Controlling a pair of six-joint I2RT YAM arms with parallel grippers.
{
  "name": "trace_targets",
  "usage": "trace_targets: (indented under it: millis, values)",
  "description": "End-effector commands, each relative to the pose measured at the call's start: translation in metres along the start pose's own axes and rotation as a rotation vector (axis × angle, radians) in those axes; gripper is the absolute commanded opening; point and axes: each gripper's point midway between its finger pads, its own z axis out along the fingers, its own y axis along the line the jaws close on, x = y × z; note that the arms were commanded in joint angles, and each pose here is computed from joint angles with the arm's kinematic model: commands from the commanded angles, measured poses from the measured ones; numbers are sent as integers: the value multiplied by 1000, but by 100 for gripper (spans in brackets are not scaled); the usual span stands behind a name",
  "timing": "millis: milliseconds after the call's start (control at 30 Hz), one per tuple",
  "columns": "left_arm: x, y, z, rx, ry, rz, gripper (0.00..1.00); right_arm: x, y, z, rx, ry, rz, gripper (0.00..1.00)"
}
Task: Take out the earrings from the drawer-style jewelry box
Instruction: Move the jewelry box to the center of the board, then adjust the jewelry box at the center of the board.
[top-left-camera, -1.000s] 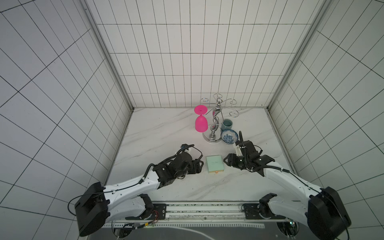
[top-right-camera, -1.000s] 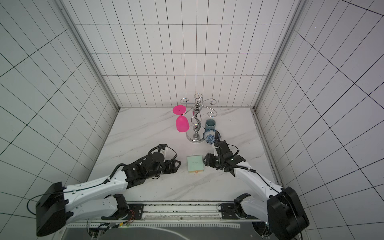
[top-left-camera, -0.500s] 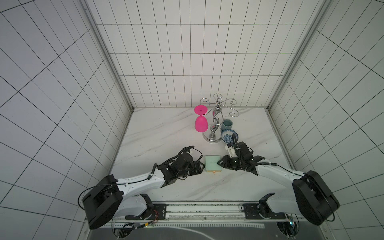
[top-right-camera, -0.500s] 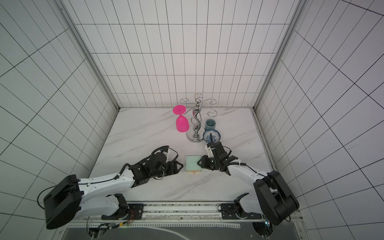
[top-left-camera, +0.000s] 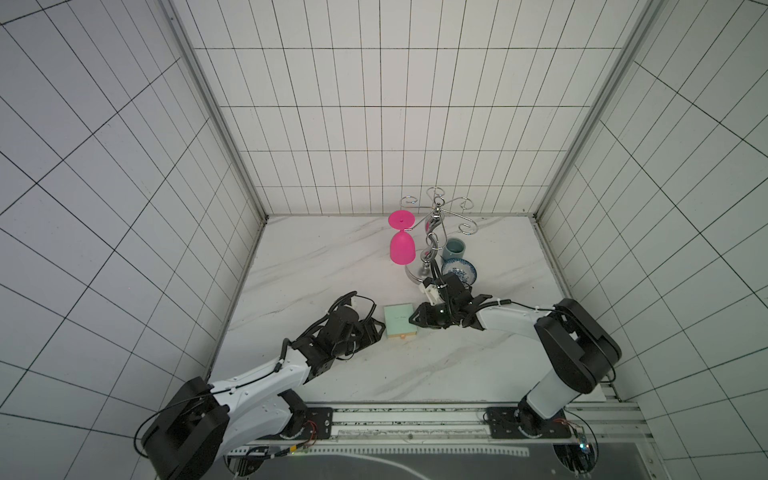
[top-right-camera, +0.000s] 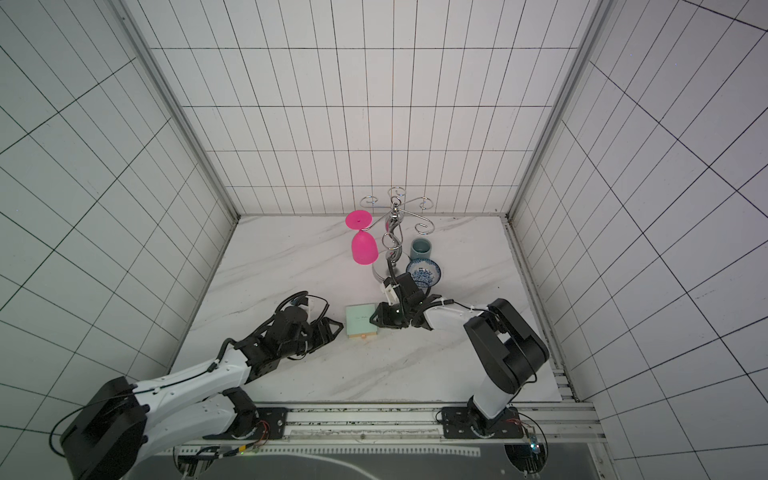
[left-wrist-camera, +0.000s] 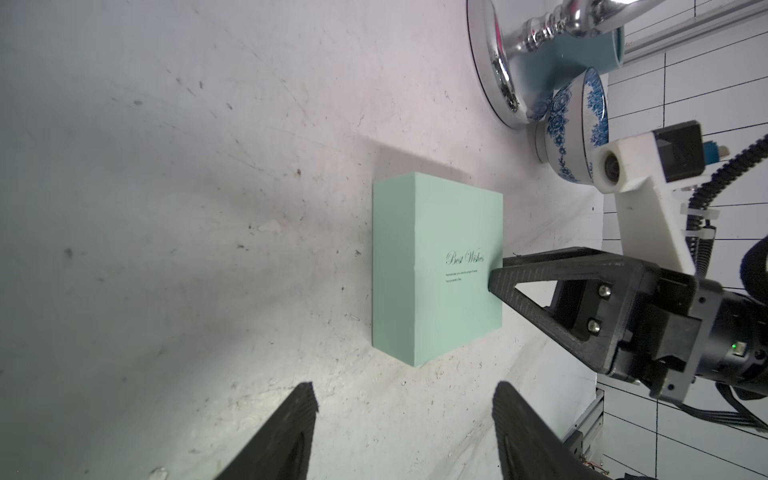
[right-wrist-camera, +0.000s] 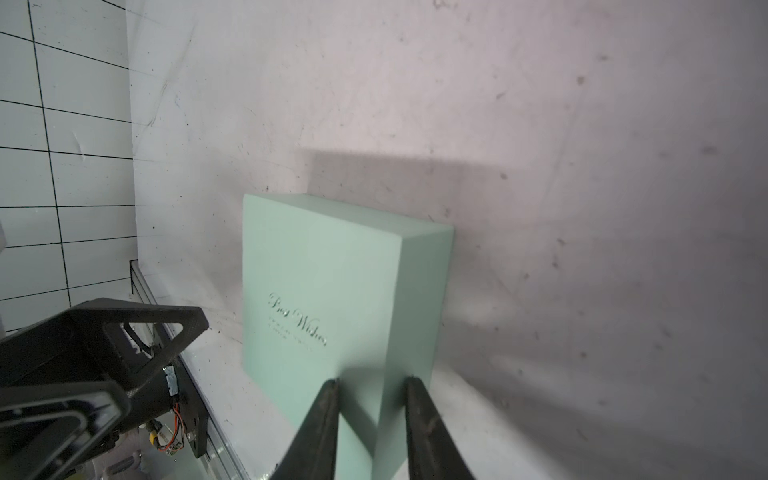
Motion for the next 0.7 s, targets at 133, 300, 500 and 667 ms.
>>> trace_targets:
  millis: [133,300,500,667]
  values:
    - [-2,6,7,-21,16,0,65,-13,26,6,-39,-16,-48,37]
    - [-17,11,10,-42,-20,-14,62,-12,16,-25,16,-109,-39,47]
    - [-12,11,27,-47,49,7,58,10,7,-59,43,-230,-56,48]
    - [-6,5,31,-33,59,7,55,38,13,-72,77,-358,-170,56]
